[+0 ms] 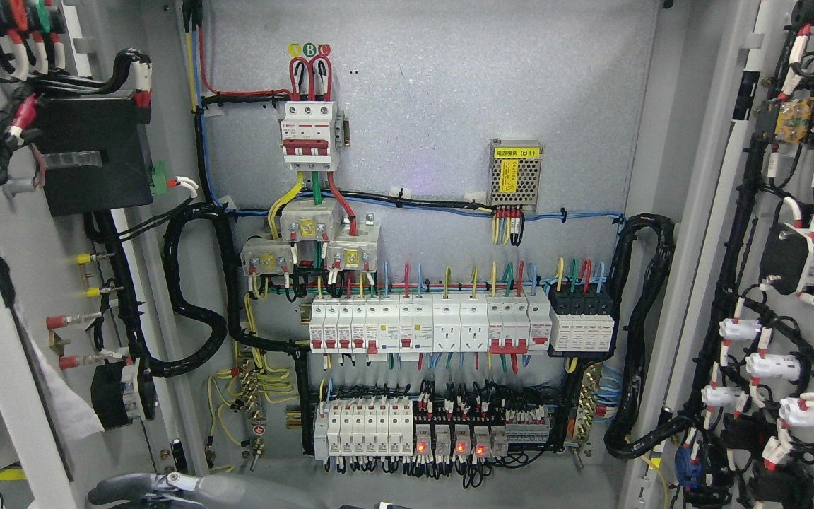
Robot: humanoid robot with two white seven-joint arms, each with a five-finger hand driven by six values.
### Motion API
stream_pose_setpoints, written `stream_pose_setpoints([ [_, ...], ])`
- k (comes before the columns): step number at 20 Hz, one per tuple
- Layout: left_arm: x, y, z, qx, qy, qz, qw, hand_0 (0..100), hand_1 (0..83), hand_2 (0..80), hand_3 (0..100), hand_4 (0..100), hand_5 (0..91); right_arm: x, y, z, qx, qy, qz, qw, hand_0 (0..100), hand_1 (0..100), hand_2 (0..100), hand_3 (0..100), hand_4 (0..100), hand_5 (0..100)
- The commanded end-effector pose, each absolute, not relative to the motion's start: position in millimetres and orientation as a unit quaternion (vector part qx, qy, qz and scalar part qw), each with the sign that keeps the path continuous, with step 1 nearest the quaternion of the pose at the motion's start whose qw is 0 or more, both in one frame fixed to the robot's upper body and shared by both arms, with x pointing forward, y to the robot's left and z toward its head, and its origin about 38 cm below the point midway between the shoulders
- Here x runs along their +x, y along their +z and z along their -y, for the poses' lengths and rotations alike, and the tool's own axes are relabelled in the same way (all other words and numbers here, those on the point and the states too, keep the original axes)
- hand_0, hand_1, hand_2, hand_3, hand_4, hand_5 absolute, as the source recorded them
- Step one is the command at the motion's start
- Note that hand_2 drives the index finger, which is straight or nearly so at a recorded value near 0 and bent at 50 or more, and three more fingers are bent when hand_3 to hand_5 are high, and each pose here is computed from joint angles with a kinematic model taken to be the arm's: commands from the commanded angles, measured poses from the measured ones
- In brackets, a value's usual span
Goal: Open door with both hands
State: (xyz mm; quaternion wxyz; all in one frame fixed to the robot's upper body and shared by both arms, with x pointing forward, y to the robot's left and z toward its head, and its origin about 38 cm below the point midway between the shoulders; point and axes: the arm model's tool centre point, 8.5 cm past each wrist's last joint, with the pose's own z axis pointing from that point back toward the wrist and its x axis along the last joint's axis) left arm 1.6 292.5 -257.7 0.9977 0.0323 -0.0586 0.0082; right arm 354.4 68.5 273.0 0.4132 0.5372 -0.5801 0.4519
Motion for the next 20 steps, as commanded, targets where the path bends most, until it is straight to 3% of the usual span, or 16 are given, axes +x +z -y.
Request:
stream_pose_setpoints([
  [1,-12,-257,-295,0.035,0.009,0.048,0.998,29,0.0,2.8,3,3,0.0,340,258,-87,0.532,0.48,0.555,0.423,22,0,0,0,0,0],
  [10,-12,-257,-295,0.035,0.009,0.048,0.998,29,0.0,2.8,3,3,0.0,336,263,-97,0.515,0.489,0.561,0.425,22,0,0,0,0,0],
  [15,-12,-257,-295,0.035,0.009,0.048,0.998,29,0.0,2.8,3,3,0.0,343,274,-101,0.529,0.438,0.564,0.458,22,0,0,0,0,0],
  [20,-11,-257,-294,0.034,0.009,0.049,0.998,29,0.0,2.8,3,3,0.0,342,286,-107,0.518,0.459,0.566,0.447,22,0,0,0,0,0],
])
